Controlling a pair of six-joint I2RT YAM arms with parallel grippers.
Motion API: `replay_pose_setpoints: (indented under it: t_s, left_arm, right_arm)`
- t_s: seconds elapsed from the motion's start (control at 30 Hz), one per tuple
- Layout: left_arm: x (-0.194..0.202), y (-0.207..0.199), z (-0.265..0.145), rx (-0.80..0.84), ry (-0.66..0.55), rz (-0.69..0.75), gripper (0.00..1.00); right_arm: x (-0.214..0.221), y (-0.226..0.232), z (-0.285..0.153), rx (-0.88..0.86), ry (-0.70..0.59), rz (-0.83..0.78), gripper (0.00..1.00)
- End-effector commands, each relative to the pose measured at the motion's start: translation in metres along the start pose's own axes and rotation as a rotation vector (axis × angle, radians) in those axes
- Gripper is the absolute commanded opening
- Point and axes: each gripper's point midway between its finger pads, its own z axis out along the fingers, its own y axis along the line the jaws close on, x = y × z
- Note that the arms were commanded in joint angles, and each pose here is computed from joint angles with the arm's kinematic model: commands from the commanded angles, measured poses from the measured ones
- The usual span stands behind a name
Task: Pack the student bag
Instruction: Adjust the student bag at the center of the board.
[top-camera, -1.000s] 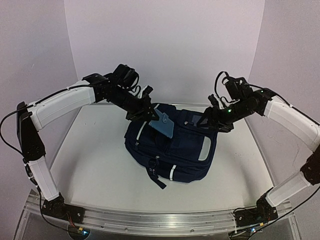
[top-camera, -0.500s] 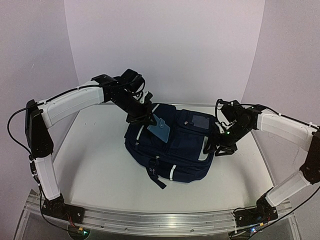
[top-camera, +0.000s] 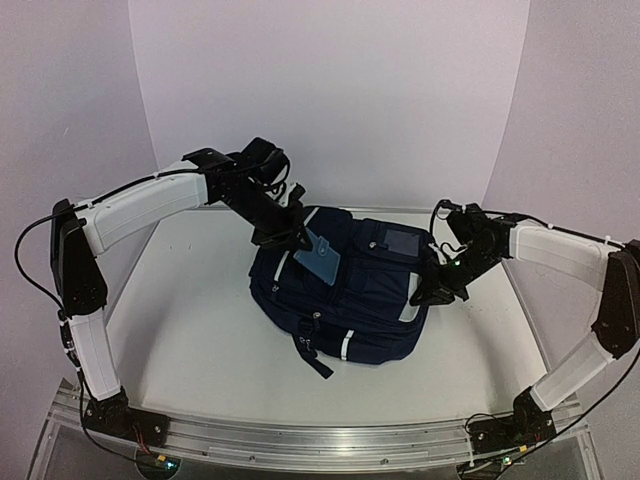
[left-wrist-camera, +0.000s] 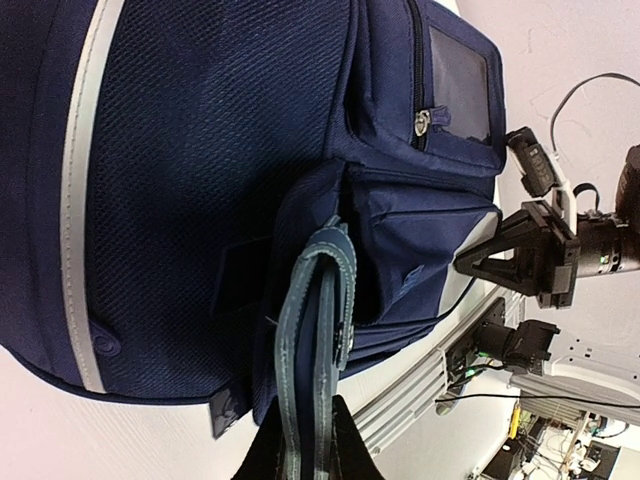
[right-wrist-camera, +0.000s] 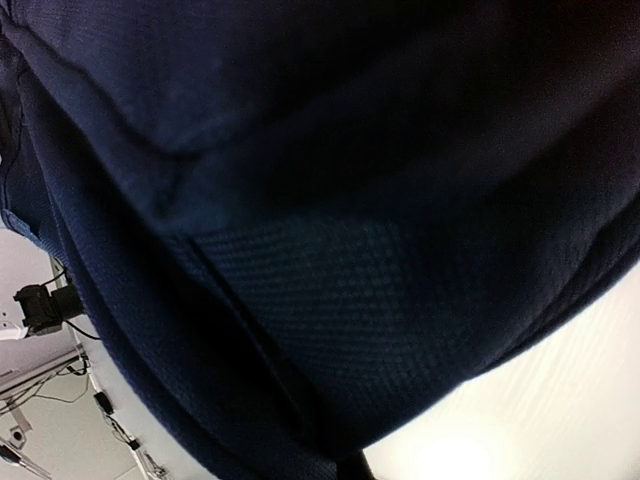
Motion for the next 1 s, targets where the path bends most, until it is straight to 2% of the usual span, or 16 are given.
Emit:
replay_pose_setpoints:
  t_s: [0.0,0.1,0.23,0.37,0.5,0.6,0.73,0.83,0.97]
  left_arm:
    - [-0.006,-0.004,-0.011,-0.010,-0.019,0.027,0.00]
    - [-0.006,-0.005,-0.006,-0.002,-0.005,0.029,0.00]
    - [-0.013,-0.007,0.006,0.014,0.001,0.029,0.00]
    - [-0.023,-0.009,0.020,0.002,0.014,0.041,0.00]
    - [-0.024,-0.001,0.035,-0.031,0.051,0.033,0.00]
    - [-0.022,0.004,0.037,-0.050,0.059,0.025,0.00]
    - [-0.019,0.004,0.038,-0.034,0.059,0.024,0.00]
    - [-0.017,0.003,0.037,-0.026,0.054,0.025,0.00]
    - [-0.023,-0.003,0.021,-0.020,-0.011,0.011,0.00]
  right_arm:
    - [0.006,-0.035,-0.022,0.138,0.040,-0.085,0.00]
    - [0.000,-0.047,-0.034,0.199,0.049,-0.158,0.00]
    - [-0.034,-0.048,-0.041,0.255,0.012,-0.284,0.00]
    - [-0.054,-0.042,-0.049,0.272,-0.016,-0.302,0.14]
    - [-0.060,-0.041,-0.066,0.325,-0.057,-0.297,0.44]
    - [-0.066,-0.027,-0.085,0.328,-0.116,-0.290,0.54]
    - [-0.068,0.020,-0.095,0.237,-0.184,-0.267,0.57]
    - [-0.064,0.056,-0.080,0.188,-0.185,-0.290,0.56]
    - [-0.063,0.088,-0.057,0.155,-0.210,-0.316,0.53]
